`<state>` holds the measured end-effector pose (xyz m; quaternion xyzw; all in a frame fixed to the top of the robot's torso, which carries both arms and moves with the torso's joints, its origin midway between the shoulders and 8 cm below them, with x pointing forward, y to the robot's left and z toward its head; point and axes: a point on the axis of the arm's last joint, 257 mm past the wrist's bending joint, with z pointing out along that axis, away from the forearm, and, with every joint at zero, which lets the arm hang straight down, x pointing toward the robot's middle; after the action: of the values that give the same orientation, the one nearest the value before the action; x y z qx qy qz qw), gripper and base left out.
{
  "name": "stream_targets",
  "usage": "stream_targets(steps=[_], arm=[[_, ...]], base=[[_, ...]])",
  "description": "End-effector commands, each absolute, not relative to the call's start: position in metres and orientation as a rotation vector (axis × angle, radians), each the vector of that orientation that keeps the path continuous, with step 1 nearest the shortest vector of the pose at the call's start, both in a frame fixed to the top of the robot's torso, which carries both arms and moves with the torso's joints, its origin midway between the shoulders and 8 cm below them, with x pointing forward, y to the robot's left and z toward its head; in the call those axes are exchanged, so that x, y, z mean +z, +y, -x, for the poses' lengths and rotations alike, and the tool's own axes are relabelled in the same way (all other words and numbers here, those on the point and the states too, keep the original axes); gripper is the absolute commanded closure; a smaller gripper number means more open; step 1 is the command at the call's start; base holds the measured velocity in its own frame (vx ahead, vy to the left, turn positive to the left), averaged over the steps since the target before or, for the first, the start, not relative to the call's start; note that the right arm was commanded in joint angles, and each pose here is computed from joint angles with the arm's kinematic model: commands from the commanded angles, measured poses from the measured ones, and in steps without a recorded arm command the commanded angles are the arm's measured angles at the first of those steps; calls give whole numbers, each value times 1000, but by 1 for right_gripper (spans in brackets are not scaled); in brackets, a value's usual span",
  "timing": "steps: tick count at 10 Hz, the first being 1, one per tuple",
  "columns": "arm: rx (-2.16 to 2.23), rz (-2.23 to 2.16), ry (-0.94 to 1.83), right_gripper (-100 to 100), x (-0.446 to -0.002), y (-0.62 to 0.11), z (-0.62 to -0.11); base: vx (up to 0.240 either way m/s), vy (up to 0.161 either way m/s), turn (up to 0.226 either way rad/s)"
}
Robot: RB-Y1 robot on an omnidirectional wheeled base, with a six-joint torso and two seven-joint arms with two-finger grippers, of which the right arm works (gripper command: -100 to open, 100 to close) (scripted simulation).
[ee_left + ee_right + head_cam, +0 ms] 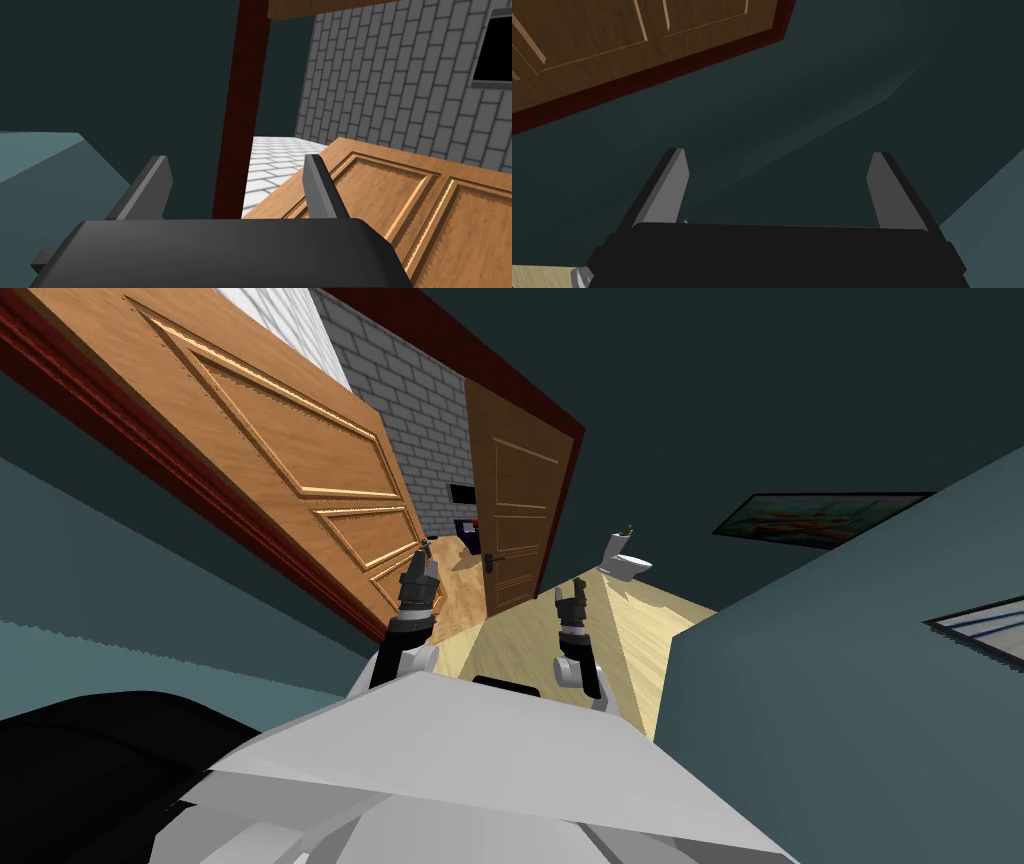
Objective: Push the door open
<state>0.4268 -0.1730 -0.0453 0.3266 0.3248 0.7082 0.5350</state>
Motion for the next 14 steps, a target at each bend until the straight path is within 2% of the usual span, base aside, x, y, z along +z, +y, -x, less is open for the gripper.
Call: stream_targets(steps=[1,14], arm=[[1712,-788,805,-100,-52,-159,-436],[1873,-817,1104,-100,-125,-34,-466]], base=[[114,19,-44],[96,23,-44]])
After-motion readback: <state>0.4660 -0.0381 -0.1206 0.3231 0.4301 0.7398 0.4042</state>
